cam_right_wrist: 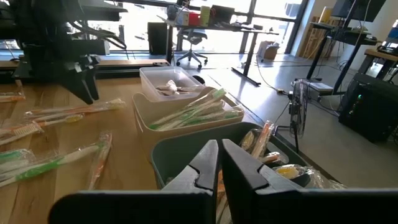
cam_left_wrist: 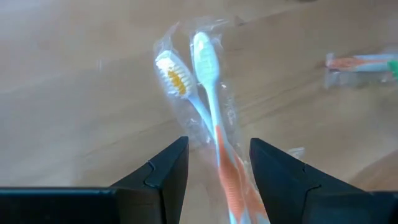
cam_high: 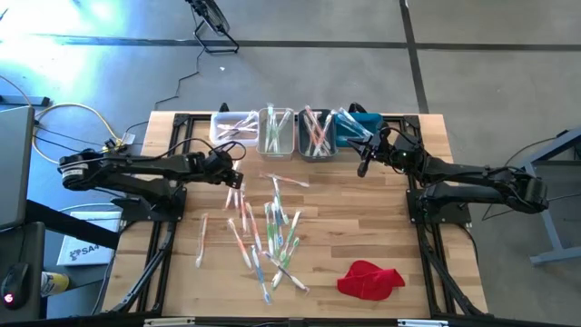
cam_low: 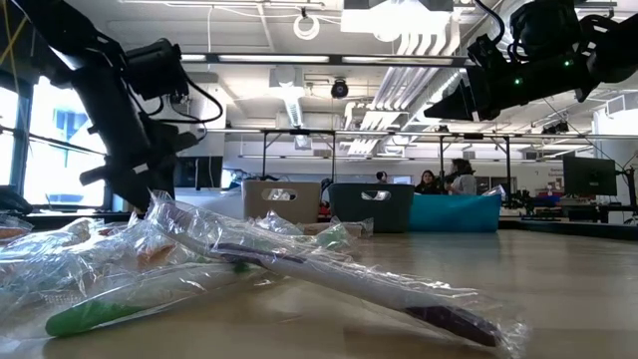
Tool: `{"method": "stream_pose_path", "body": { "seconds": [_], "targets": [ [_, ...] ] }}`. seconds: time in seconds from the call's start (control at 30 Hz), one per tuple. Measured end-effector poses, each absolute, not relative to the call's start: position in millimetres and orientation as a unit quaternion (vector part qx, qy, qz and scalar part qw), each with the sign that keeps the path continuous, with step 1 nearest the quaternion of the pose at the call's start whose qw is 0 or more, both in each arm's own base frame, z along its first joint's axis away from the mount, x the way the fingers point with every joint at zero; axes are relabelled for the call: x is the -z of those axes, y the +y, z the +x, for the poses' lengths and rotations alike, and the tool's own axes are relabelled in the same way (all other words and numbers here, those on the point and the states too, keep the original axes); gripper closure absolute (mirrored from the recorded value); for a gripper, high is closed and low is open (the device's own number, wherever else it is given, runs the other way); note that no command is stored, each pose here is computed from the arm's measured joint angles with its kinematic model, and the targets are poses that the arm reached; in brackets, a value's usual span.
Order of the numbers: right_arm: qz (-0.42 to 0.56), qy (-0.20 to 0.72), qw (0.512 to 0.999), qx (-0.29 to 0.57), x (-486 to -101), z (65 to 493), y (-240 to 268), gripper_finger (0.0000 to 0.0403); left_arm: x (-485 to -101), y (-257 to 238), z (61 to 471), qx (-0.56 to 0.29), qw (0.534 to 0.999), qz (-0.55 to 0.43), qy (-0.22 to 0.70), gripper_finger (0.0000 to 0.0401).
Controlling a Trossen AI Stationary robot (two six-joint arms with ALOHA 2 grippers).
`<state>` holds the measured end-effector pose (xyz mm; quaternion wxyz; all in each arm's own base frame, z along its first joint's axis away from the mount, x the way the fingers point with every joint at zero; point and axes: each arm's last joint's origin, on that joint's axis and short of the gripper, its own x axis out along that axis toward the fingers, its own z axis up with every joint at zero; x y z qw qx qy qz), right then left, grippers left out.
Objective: Pick & Place Toothbrushes
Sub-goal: Put the orange toothbrush into the dark green bin
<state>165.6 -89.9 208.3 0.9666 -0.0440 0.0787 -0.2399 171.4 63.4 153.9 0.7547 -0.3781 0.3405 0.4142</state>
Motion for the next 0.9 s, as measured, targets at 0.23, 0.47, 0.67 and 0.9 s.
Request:
{"method": "stream_pose_path", "body": {
  "seconds": [0.23,0.47,0.67,0.9],
  "targets": [
    [-0.044,0.079,0.967,0.240,-208.3,165.7,-89.9,0.0391,-149.8,65.1,175.2,-0.421,0.754,-0.374,0.340,0.0233],
    [-0.044,0.079,0.967,0.240,-208.3,165.7,-89.8,0.0391,-145.9,67.7,178.7,-0.439,0.753,-0.360,0.332,0.0233],
    [-0.044,0.079,0.967,0.240,-208.3,165.7,-89.8,0.0391,-145.0,67.8,179.0,-0.440,0.752,-0.360,0.334,0.0233],
    [-0.044,0.079,0.967,0.240,-208.2,165.6,-89.8,0.0391,-145.0,67.9,179.0,-0.441,0.752,-0.359,0.333,0.0233]
  ]
}}
